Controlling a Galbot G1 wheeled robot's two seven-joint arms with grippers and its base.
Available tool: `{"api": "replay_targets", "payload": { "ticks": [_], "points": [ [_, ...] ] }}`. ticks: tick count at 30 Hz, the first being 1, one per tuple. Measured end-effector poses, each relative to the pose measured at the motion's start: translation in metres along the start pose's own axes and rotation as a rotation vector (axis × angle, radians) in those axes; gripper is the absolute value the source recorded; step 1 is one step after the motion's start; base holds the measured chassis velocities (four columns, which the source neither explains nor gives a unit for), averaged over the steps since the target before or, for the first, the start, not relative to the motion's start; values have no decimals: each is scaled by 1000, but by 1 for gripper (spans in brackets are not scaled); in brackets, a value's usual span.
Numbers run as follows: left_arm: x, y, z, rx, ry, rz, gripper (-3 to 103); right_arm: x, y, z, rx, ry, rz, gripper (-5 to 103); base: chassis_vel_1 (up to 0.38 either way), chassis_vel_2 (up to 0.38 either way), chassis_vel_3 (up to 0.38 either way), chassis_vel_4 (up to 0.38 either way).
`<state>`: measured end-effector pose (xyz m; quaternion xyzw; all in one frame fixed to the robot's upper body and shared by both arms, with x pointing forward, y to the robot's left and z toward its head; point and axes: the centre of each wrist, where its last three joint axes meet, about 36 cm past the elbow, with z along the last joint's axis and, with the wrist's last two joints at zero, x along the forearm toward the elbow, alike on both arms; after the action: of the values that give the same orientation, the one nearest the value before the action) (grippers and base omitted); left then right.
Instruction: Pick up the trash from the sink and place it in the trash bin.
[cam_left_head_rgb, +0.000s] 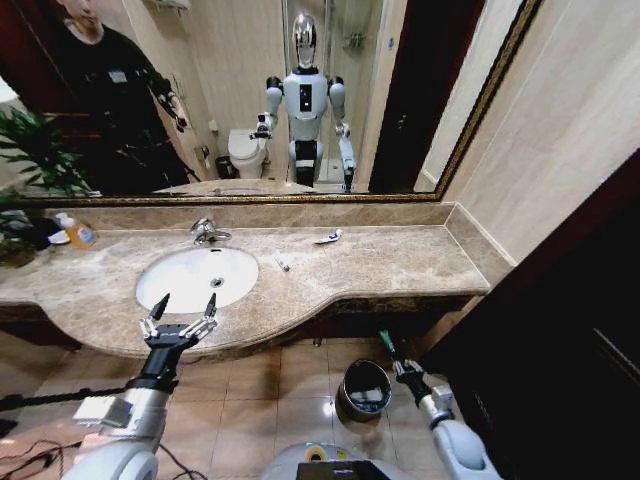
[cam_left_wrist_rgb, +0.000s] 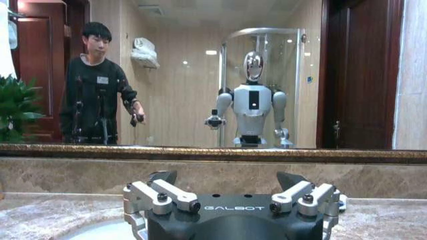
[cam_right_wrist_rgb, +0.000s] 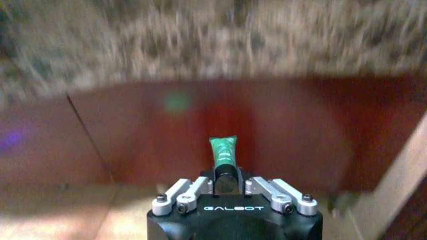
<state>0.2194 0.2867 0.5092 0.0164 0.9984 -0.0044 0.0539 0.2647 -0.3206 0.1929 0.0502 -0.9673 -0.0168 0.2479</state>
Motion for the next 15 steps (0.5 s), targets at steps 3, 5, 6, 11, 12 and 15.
{"api": "replay_targets", "payload": {
  "ticks": [3, 5, 6, 11, 12, 15],
  "points": [
    [0, 0, 0, 0, 0, 0, 100, -3, 9, 16, -11, 68, 12, 19, 0, 0, 0, 0],
    [0, 0, 0, 0, 0, 0, 100, -5, 13, 21, -18, 106, 19, 19, 0, 0, 0, 0],
    [0, 0, 0, 0, 0, 0, 100, -7, 16, 24, -27, 140, 23, 19, 0, 0, 0, 0],
    [0, 0, 0, 0, 0, 0, 100, -13, 21, 22, -58, 233, 17, 19, 0, 0, 0, 0],
    [0, 0, 0, 0, 0, 0, 100, -13, 21, 22, -58, 233, 17, 19, 0, 0, 0, 0],
    [0, 0, 0, 0, 0, 0, 100, -20, 24, 16, -78, 251, 10, 19, 0, 0, 0, 0]
  ]
}}
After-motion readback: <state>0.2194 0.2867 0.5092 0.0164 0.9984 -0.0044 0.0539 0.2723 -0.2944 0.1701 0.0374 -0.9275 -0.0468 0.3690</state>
